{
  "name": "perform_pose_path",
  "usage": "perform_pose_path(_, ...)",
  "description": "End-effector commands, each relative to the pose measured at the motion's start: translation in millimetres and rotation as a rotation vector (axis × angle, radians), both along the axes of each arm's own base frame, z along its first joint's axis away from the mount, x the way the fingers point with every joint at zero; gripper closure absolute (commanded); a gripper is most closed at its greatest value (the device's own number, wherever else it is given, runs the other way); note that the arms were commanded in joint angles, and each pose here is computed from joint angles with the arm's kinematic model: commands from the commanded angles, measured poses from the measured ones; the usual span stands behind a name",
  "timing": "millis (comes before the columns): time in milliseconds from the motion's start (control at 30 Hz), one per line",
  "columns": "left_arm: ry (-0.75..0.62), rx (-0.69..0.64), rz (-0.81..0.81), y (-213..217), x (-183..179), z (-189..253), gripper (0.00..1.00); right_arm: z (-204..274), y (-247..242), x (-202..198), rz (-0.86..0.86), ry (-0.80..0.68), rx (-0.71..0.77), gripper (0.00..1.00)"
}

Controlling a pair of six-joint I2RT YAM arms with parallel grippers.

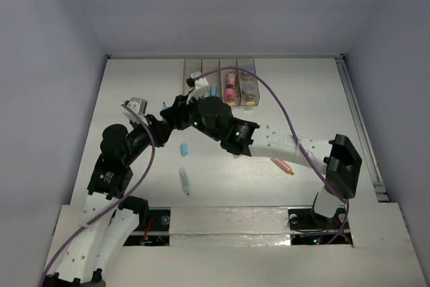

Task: Sort the stationery into containers
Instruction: Pick up the pen from the center of the board, then close the pen cap on the pen.

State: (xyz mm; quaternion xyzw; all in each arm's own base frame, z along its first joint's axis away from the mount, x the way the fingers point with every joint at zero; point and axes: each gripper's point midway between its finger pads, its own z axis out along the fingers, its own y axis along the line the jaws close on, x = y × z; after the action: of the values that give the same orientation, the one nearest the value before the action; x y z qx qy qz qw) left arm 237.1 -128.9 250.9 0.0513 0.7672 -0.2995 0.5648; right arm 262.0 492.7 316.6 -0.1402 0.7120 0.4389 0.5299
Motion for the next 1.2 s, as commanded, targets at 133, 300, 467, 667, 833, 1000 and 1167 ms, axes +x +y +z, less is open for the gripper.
perform_pose_path(133,-0.095,-0.018,-0.065,-9,-8,22,1.00,45,-42,9,-0.090,-0.092,0.056,0.15)
perform_pose_path(300,-0.095,-0.009,-0.009,0,-4,24,1.00,37,-88,9,-0.074,-0.088,0.024,0.21)
perform_pose_path(467,-0.109,0.006,0.091,18,1,30,1.00,-30,-102,14,-0.123,0.022,-0.142,1.00)
perform_pose_path(667,-0.159,0.017,0.188,36,-2,42,1.00,-112,-74,9,-0.001,0.129,-0.330,1.00)
perform_pose_path(833,-0.178,0.013,0.204,40,-5,46,1.00,-151,-54,16,0.023,0.196,-0.392,0.42)
perform_pose_path(1000,-0.195,0.008,0.201,40,-8,49,1.00,-196,-46,27,-0.010,0.277,-0.518,0.24)
perform_pose_path(1167,-0.203,0.002,0.186,38,-10,51,1.00,-227,-26,32,-0.022,0.304,-0.582,0.24)
